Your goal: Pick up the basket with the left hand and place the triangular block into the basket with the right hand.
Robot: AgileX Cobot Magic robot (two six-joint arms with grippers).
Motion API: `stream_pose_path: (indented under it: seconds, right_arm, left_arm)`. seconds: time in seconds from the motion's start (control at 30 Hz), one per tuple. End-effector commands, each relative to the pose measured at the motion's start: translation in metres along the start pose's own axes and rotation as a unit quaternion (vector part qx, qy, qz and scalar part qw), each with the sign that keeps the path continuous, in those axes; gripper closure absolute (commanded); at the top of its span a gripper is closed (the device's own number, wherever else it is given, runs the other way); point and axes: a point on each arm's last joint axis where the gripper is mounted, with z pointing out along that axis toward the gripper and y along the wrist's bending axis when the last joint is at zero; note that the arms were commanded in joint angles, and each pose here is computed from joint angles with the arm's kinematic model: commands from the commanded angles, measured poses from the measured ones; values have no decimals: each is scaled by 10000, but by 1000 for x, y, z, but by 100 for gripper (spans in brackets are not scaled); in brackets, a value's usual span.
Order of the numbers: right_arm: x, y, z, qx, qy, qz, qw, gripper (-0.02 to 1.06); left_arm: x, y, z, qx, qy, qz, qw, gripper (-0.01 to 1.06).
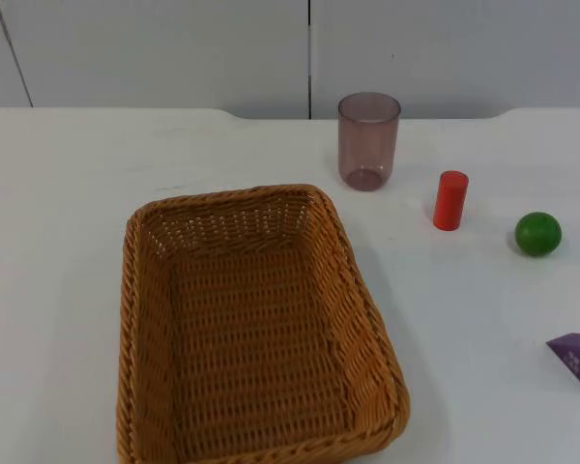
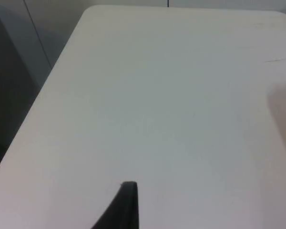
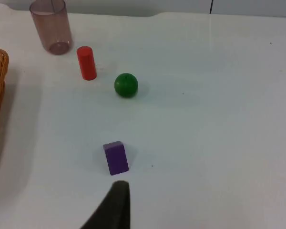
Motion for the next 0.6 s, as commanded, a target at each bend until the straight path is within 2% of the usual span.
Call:
stream_pose_path:
  seconds: [0.0,0.07,0.23,0.27,0.4,0.43,0.57]
  right_arm:
    - [-5,0,-7,12,-188,-55,9998,-1]
    - [-9,0,-11,15,-259,-77,9996,-1]
    - [-54,-1,-8,6,-77,-91,9999,-1]
    - [-54,-1,-8,6,-77,-91,9999,-1]
    - [-92,-1,15,-9,133,-113,9998,-1]
    - [-92,-1,15,-9,133,-113,9998,-1]
    - [-118,2,56,-119,503,-54,9986,-1]
  left_arm:
    - [-3,-1,-2,21,-127,-28,9999,0]
    - [-6,-1,-6,35,-205,-39,9998,0]
    - [-42,-5,2,170,171,-121,9996,0]
    - [-42,-5,2,170,171,-121,9996,0]
    - [-76,-12,26,324,620,-214,9973,0]
    - [-76,-12,26,324,620,-214,9973,0]
    - [-103,-20,64,533,1210,-147,9911,0]
